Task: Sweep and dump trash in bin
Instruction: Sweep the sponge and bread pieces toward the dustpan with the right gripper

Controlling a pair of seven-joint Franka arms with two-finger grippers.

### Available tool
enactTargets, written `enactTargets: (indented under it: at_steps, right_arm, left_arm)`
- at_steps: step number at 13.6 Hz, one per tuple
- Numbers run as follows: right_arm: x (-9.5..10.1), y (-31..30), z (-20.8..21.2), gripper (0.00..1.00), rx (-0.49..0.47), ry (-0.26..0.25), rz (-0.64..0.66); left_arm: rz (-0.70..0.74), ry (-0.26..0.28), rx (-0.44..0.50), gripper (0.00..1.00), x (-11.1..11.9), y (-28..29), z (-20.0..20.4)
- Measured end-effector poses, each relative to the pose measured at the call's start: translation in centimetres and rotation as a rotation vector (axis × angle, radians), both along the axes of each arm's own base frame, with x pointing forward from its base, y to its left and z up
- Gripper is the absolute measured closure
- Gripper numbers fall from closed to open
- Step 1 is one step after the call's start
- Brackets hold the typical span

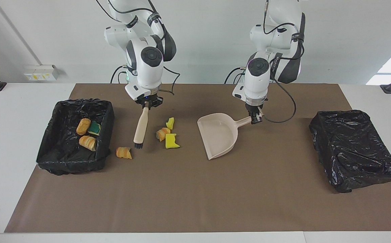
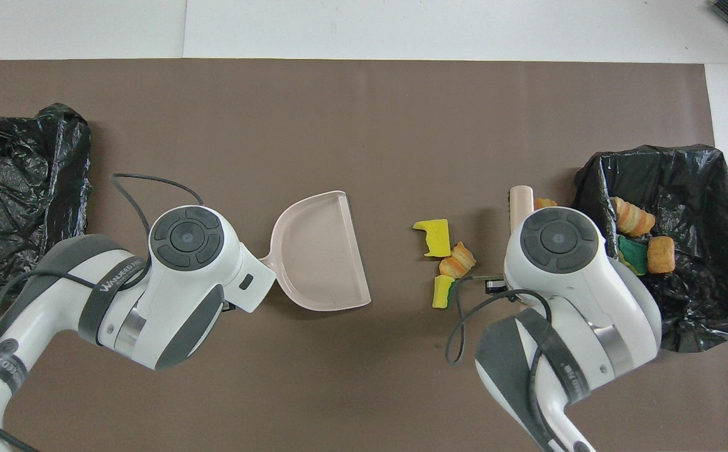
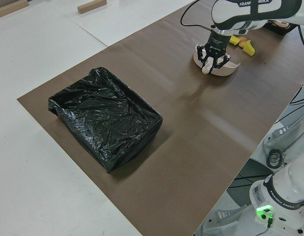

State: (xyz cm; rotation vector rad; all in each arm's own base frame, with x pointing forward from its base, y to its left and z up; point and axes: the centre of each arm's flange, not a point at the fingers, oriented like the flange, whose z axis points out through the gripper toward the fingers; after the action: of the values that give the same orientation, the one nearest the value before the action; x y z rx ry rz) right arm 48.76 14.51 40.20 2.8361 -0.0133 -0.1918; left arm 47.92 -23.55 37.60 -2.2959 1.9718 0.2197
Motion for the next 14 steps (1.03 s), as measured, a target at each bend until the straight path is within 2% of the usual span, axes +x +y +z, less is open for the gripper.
enactTargets:
  at_steps: [3, 6, 8, 10, 14]
  right_arm:
    - [2.9, -6.3, -2.3, 0.74, -0.105, 0.003, 0.119]
    - [3.8, -6.5, -6.5, 0.74, -0.130, 0.014, 0.192]
    - [3.6, -5.7, -7.4, 0.74, -0.126, 0.032, 0.227]
    - [2.5, -2.7, -7.3, 0.74, -0.062, 0.092, 0.280]
    - [1.0, 1.8, -5.8, 0.74, 0.242, 0.169, 0.313]
  left_arm:
    - [0.000, 0.000, 0.000, 0.68, 0.0, 0.0, 0.0]
    - [0.000, 0.000, 0.000, 0.68, 0.0, 0.0, 0.0]
    - [0.001, 0.001, 0.001, 0.68, 0.0, 0.0, 0.0]
    - [0.004, 0.020, 0.013, 0.68, -0.2, 0.1, -0.2]
    - [0.012, 0.062, 0.035, 0.68, -0.7, 0.4, -0.5]
